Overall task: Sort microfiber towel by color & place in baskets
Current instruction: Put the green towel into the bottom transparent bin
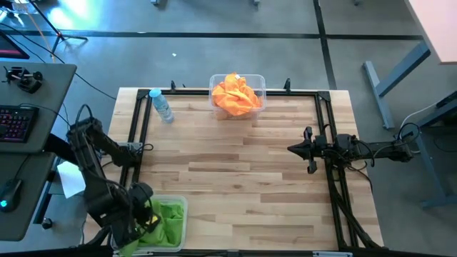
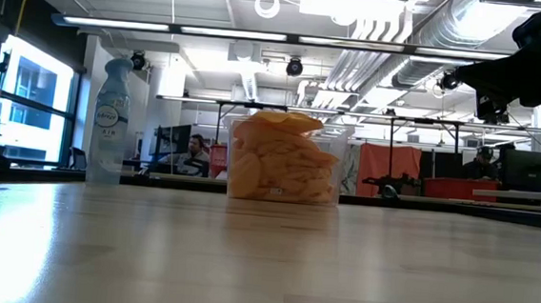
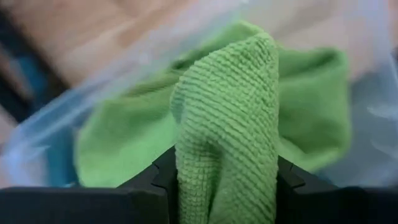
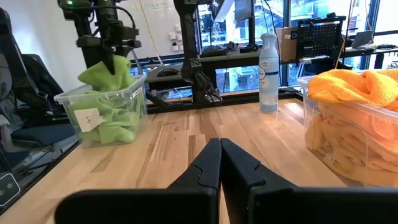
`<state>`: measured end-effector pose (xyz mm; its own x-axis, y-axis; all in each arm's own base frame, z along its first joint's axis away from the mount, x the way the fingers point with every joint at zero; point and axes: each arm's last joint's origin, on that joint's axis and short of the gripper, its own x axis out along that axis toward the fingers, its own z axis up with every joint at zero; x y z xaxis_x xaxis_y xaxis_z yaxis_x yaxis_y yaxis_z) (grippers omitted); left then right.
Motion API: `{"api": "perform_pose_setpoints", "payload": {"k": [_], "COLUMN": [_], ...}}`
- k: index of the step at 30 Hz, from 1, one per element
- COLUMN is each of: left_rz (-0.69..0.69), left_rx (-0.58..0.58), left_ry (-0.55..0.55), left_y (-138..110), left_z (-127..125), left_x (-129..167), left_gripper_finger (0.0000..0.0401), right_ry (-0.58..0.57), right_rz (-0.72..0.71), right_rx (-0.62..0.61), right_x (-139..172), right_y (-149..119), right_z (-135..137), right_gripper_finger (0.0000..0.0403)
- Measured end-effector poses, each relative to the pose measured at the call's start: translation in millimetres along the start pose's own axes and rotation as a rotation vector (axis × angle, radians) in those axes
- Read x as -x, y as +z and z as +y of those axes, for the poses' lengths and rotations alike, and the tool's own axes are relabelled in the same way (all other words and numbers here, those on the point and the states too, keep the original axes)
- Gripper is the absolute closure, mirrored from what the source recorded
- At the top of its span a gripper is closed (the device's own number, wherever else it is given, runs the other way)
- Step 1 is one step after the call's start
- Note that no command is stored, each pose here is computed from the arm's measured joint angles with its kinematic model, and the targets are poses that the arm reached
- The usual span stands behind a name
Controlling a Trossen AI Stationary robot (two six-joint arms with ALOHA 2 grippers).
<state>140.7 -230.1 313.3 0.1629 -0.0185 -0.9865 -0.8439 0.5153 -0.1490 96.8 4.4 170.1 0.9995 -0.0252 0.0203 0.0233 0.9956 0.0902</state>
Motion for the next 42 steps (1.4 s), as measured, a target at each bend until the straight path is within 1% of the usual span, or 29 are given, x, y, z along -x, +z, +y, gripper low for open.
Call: {"api": "perform_pose_setpoints", "payload": {"k": [2, 3, 4, 6, 7, 8, 9, 11, 12, 14, 16, 18, 20, 21, 22, 23, 25, 26, 27, 28, 29, 31, 33, 35, 36, 38, 40, 41, 42], "left_rz": [0.011, 0.009, -0.006, -0.047, -0.058, -0.050, -0.030, 0.014, 0.026, 0.015, -0.013, 0.018, 0.067, 0.075, 0.079, 0.069, 0.011, -0.007, 0.006, 0.040, 0.073, 0.106, 0.098, 0.048, 0.024, 0.018, 0.046, 0.052, 0.055], "left_rx": [-0.086, -0.099, -0.089, -0.023, 0.005, 0.012, -0.010, -0.100, -0.117, -0.068, 0.025, 0.076, 0.029, 0.007, 0.012, 0.042, 0.147, 0.207, 0.235, 0.229, 0.191, 0.126, 0.181, 0.255, 0.262, 0.264, 0.212, 0.190, 0.189], "left_ry": [-0.036, -0.032, -0.007, 0.067, 0.084, 0.066, 0.030, -0.058, -0.075, -0.040, 0.011, -0.046, -0.154, -0.173, -0.167, -0.134, -0.033, -0.008, -0.027, -0.083, -0.154, -0.231, -0.202, -0.126, -0.100, -0.130, -0.205, -0.219, -0.207], "left_y": [-2, -1, 0, 4, 5, 4, 2, -4, -6, -4, -2, -4, -9, -10, -10, -9, -4, -2, -3, -6, -9, -12, -10, -6, -5, -4, -5, -4, -3], "left_z": [-4, -3, -1, 6, 8, 7, 4, -4, -5, -1, 4, -2, -12, -14, -13, -10, 0, 2, 1, -5, -12, -21, -18, -10, -7, -11, -20, -22, -21], "left_x": [0, 0, 0, 0, 0, 0, 0, 1, 1, 1, 1, 2, 3, 3, 3, 3, 1, 1, 2, 2, 3, 4, 4, 2, 1, 0, 1, 1, 1], "left_gripper_finger": [0.0270, 0.0270, 0.0270, 0.0270, 0.0270, 0.0270, 0.0270, 0.0270, 0.0270, 0.0270, 0.0270, 0.0270, 0.0270, 0.0270, 0.0270, 0.0270, 0.0270, 0.0270, 0.0270, 0.0270, 0.0270, 0.0270, 0.0270, 0.0270, 0.0270, 0.0270, 0.0270, 0.0270, 0.0270], "right_ry": [0.000, 0.000, 0.000, 0.000, 0.000, 0.000, 0.000, 0.000, 0.000, 0.000, 0.000, 0.000, 0.000, 0.000, 0.000, 0.000, 0.000, 0.000, 0.000, 0.000, 0.000, 0.000, 0.000, 0.000, 0.000, 0.000, 0.000, 0.000, 0.000], "right_rz": [0.001, 0.001, 0.000, 0.001, 0.001, 0.000, 0.000, 0.000, 0.001, 0.001, 0.000, 0.000, 0.001, 0.000, 0.000, 0.000, 0.001, 0.000, 0.000, 0.001, 0.001, 0.001, 0.001, 0.000, 0.001, 0.000, 0.001, 0.000, 0.001], "right_rx": [0.000, 0.000, 0.000, 0.000, 0.000, 0.000, 0.000, 0.000, 0.000, 0.000, 0.000, 0.000, 0.000, 0.000, 0.000, 0.000, 0.000, 0.000, 0.000, 0.000, 0.000, 0.000, 0.000, 0.000, 0.000, 0.000, 0.000, 0.000, 0.000], "right_x": [0, 0, 0, 0, 0, 0, 0, 0, 0, 0, 0, 0, 0, 0, 0, 0, 0, 0, 0, 0, 0, 0, 0, 0, 0, 0, 0, 0, 0], "right_y": [0, 0, 0, 0, 0, 0, 0, 0, 0, 0, 0, 0, 0, 0, 0, 0, 0, 0, 0, 0, 0, 0, 0, 0, 0, 0, 0, 0, 0], "right_z": [0, 0, 0, 0, 0, 0, 0, 0, 0, 0, 0, 0, 0, 0, 0, 0, 0, 0, 0, 0, 0, 0, 0, 0, 0, 0, 0, 0, 0], "right_gripper_finger": [0.0402, 0.0402, 0.0402, 0.0402, 0.0402, 0.0402, 0.0402, 0.0402, 0.0402, 0.0402, 0.0402, 0.0402, 0.0402, 0.0402, 0.0402, 0.0402, 0.0402, 0.0402, 0.0402, 0.0402, 0.0402, 0.0402, 0.0402, 0.0402, 0.0402, 0.0402, 0.0402, 0.0402, 0.0402]}}
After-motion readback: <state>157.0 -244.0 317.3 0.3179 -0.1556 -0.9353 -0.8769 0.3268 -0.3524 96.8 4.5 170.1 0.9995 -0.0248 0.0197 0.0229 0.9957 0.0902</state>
